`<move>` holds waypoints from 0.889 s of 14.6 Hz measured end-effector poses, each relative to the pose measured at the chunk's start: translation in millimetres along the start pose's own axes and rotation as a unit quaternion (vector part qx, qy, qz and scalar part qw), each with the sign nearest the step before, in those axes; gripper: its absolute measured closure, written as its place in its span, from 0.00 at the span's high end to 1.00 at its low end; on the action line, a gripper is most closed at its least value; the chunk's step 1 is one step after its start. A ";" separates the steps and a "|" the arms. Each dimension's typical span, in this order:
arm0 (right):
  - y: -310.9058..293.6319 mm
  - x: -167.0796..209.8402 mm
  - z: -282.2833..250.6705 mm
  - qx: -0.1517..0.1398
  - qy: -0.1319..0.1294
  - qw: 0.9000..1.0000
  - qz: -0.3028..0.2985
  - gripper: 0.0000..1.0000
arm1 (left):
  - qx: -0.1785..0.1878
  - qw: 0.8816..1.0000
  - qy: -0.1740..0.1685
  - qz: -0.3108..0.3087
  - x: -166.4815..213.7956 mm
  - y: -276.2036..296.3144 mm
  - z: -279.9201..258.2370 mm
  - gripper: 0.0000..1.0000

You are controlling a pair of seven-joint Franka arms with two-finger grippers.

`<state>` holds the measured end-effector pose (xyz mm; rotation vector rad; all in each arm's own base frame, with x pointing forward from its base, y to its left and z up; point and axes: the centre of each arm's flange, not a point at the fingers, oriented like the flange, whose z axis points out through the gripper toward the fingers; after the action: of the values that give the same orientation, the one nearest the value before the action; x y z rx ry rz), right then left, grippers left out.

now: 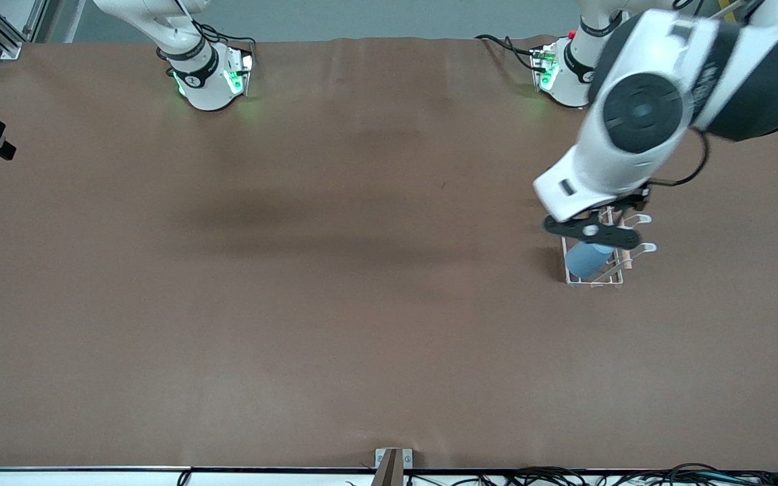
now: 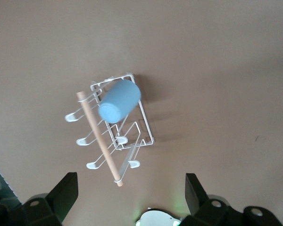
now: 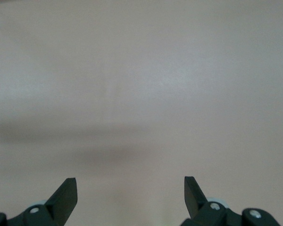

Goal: Hang cup on cup holder

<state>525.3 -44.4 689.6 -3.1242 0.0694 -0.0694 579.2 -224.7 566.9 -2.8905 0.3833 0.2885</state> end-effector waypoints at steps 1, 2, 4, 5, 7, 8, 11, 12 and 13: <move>0.0 0.0 0.4 0.000 -0.001 1.000 0.000 1.00 | -0.003 1.000 0.012 -0.012 -5.7 -14.2 -11.0 1.00; -0.1 -0.1 0.6 0.000 -0.002 1.000 0.000 1.00 | -0.005 0.999 0.027 -0.024 -10.8 -27.4 -21.5 1.00; -0.3 0.0 0.7 0.000 -0.002 1.000 -0.002 1.00 | -0.009 0.997 0.051 -0.049 -21.3 -55.6 -38.7 1.00; -0.3 0.0 0.8 0.000 -0.002 1.000 -0.004 1.00 | -0.010 0.997 0.057 -0.056 -25.3 -64.5 -43.1 1.00; -0.3 0.0 0.8 0.000 -0.002 1.000 -0.005 1.00 | -0.011 0.996 0.063 -0.062 -30.3 -70.4 -49.1 1.00; -0.3 0.0 0.9 0.000 -0.002 1.000 -0.005 1.00 | -0.011 0.996 0.065 -0.062 -32.2 -69.7 -51.5 1.00; -0.4 0.2 1.1 0.000 -0.002 1.000 -0.005 1.00 | -0.050 0.994 0.064 -0.069 -36.5 -77.3 -54.0 1.00; -0.3 0.2 1.2 0.000 -0.002 1.000 -0.005 1.00 | -0.071 0.993 0.064 -0.075 -39.0 -86.6 -54.5 1.00; -0.4 0.2 1.2 0.000 -0.002 1.000 -0.005 1.00 | -0.085 0.990 0.066 -0.086 -42.8 -98.5 -53.9 1.00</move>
<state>525.6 -44.0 688.5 -3.1247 0.0534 -0.0619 574.8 -134.2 645.9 -3.0956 0.1335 0.1063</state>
